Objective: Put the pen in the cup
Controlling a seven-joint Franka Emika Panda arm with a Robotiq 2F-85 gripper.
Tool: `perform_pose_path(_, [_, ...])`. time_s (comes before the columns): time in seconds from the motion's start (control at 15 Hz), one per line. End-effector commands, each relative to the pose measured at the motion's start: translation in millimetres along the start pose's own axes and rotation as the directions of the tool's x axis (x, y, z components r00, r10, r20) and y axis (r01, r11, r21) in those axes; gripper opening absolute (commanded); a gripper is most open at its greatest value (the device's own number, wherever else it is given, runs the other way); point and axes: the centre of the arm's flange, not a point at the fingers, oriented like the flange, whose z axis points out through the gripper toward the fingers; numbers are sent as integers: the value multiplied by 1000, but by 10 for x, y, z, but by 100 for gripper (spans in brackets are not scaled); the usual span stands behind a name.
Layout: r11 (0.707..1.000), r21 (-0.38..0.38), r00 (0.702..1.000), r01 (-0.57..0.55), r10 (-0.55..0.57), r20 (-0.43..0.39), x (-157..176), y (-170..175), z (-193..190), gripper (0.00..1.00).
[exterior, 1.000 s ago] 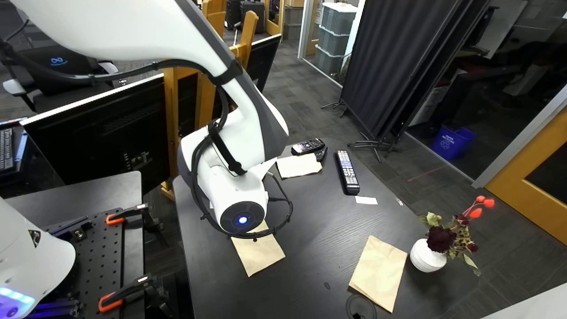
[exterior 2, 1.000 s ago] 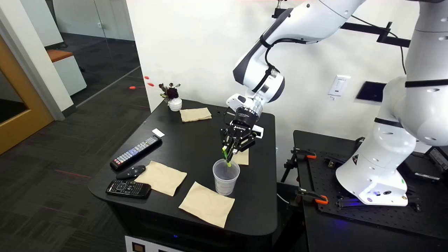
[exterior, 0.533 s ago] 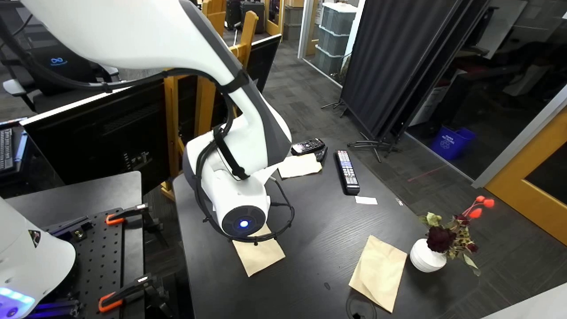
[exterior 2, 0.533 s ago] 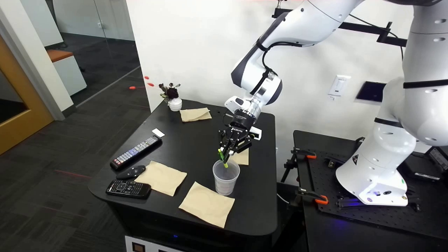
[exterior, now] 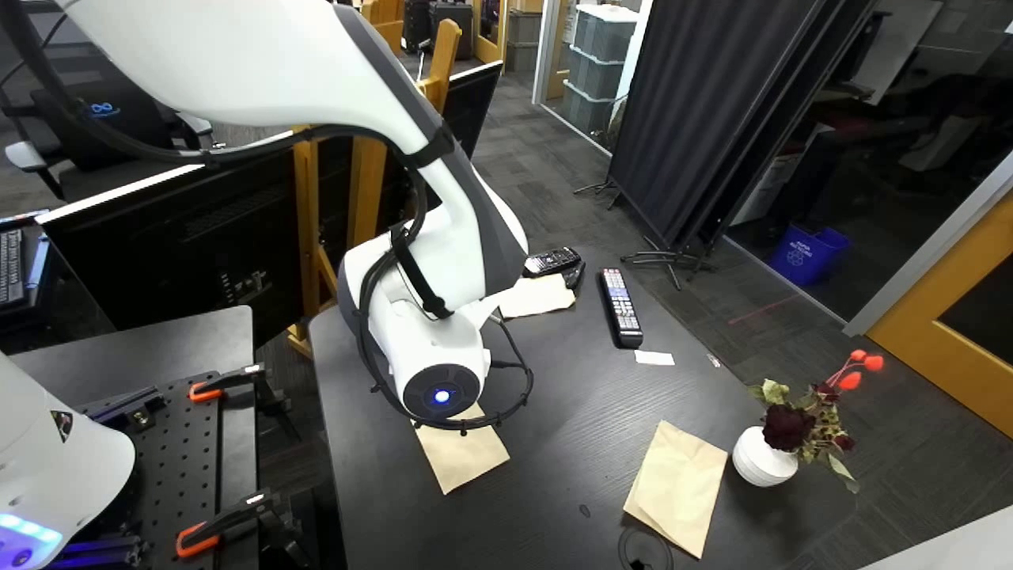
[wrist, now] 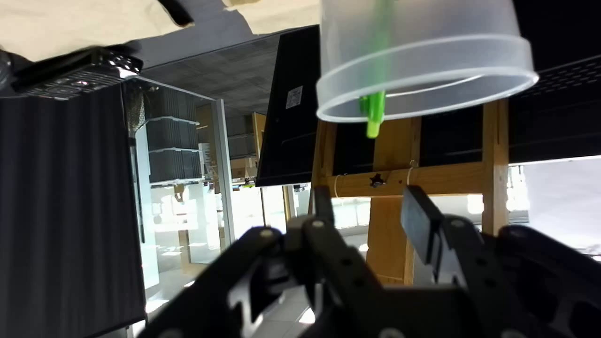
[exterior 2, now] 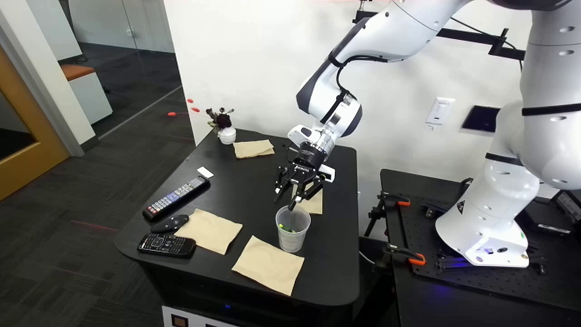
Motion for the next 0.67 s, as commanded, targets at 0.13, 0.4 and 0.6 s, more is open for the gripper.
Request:
perform_pose_path(0.13, [998,-49,999,45,-46,-4,-361,-174,124,90])
perform_pose_path(0.4, [997,-57,998,55,-56,-10,-353,-179,81,100])
perform_pose_path(0.6, [996,-59,998,60,-61,-14,-347,-182,74,100])
